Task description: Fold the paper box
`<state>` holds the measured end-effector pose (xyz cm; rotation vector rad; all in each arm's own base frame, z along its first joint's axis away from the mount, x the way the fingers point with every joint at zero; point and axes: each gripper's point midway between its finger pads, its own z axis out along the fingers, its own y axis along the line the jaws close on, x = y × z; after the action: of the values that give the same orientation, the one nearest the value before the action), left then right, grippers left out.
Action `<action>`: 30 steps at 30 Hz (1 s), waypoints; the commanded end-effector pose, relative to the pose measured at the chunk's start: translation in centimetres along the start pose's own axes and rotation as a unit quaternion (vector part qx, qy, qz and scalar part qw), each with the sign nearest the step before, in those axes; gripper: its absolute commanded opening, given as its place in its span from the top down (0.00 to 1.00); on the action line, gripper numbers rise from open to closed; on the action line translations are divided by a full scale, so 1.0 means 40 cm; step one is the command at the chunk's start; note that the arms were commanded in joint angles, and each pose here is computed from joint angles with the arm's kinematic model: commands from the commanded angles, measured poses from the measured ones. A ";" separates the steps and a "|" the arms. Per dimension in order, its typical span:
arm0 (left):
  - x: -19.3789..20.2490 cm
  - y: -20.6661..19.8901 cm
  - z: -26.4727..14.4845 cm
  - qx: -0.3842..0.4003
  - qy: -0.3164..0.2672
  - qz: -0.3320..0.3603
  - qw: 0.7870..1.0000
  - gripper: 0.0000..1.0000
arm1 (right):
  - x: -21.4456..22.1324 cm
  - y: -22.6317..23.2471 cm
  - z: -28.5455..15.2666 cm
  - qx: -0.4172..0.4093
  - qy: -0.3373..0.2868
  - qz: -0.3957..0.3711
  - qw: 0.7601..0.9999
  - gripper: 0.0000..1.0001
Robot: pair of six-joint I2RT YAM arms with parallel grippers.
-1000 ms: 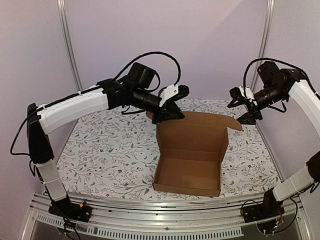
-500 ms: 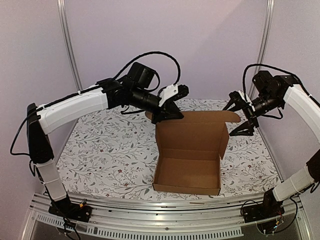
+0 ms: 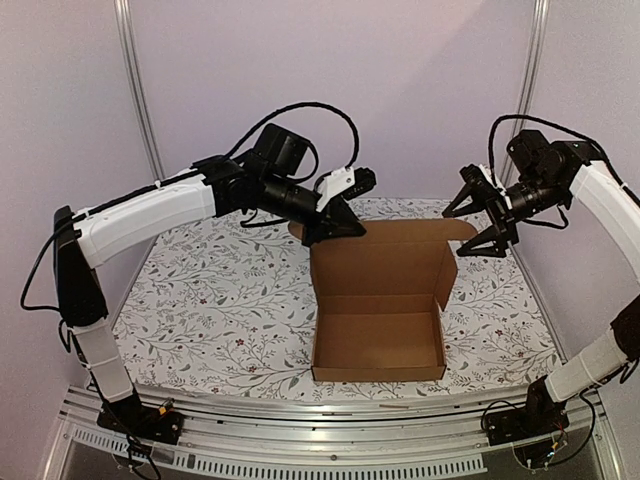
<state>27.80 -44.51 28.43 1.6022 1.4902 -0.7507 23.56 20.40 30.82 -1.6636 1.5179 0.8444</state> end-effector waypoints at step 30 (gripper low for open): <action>-0.043 -0.042 0.070 0.072 0.033 0.031 0.996 1.00 | 0.118 0.117 -0.154 0.081 0.170 0.210 0.959 0.31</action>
<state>28.03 -48.55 29.31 1.7216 1.4321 -0.7751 24.88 14.94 32.76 -1.4652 1.8157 0.4874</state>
